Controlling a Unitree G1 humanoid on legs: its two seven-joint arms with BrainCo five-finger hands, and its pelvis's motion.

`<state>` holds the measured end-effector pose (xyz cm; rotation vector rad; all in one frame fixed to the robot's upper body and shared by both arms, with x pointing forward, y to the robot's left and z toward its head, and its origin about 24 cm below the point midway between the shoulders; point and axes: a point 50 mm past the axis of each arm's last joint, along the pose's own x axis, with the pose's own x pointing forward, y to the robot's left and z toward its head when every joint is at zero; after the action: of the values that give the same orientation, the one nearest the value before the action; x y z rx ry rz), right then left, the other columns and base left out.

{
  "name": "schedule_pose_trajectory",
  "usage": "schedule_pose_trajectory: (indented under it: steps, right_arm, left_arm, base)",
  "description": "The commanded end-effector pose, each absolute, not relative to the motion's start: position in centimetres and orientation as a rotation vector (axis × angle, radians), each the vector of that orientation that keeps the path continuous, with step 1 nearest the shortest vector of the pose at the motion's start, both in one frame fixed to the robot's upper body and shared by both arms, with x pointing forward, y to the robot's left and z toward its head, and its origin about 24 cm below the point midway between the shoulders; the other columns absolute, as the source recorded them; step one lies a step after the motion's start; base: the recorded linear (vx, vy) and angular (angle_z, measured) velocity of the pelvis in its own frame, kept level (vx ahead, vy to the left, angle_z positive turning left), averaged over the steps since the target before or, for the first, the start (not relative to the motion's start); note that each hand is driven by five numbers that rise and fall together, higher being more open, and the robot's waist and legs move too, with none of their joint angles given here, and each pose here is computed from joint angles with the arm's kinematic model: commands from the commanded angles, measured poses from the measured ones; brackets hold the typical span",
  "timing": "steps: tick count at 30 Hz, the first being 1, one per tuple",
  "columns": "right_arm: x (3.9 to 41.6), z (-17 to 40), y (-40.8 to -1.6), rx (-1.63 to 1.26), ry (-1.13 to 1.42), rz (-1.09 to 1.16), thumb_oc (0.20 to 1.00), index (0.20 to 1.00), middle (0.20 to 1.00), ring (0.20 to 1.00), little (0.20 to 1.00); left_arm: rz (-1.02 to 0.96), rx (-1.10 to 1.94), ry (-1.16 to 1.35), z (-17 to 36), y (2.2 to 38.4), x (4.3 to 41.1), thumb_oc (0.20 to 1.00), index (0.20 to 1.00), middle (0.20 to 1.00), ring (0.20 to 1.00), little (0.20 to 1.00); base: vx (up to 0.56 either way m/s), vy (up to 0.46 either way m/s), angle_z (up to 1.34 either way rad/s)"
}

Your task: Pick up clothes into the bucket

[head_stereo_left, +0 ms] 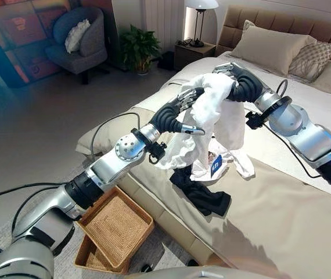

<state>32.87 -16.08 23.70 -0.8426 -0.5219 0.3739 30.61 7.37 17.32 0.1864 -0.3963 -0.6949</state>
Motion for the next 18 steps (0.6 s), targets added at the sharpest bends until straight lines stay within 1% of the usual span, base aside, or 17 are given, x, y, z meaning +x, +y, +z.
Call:
schedule_pose_trajectory:
  steps: [1, 3, 8, 14, 18]
  right_arm:
    - [29.1, 28.6, -10.7, -0.671, -0.861, 0.577, 0.200, 0.200, 0.200, 0.200, 0.200]
    - [28.4, 28.7, -9.8, -0.626, -0.894, 0.613, 0.200, 0.200, 0.200, 0.200, 0.200]
    - [27.9, 28.6, -9.3, -0.546, -0.899, 0.652, 0.200, 0.200, 0.200, 0.200, 0.200]
    - [27.2, 28.5, -8.3, -0.377, -0.887, 0.726, 0.200, 0.200, 0.200, 0.200, 0.200]
    - [26.8, 28.6, -8.0, -0.284, -0.897, 0.732, 0.200, 0.200, 0.200, 0.200, 0.200]
  left_arm:
    - [-0.686, 0.250, -0.429, 18.4, 5.8, 32.1, 1.000, 1.000, 1.000, 1.000, 1.000]
    - [-0.666, 0.259, -0.424, 18.0, 5.6, 32.3, 1.000, 1.000, 1.000, 1.000, 1.000]
    - [-0.628, 0.323, -0.443, 17.7, 5.4, 32.6, 1.000, 1.000, 1.000, 1.000, 1.000]
    - [-0.543, 0.371, -0.422, 16.4, 5.5, 33.3, 1.000, 1.000, 1.000, 1.000, 1.000]
    - [-0.517, 0.405, -0.415, 15.8, 5.6, 33.4, 1.000, 1.000, 1.000, 1.000, 1.000]
  base:
    - [0.00, 0.000, 0.00]
    - [0.00, 0.000, 0.00]
    - [-0.01, 0.000, 0.00]
    - [0.00, 0.000, 0.00]
    - [0.02, 0.005, -0.05]
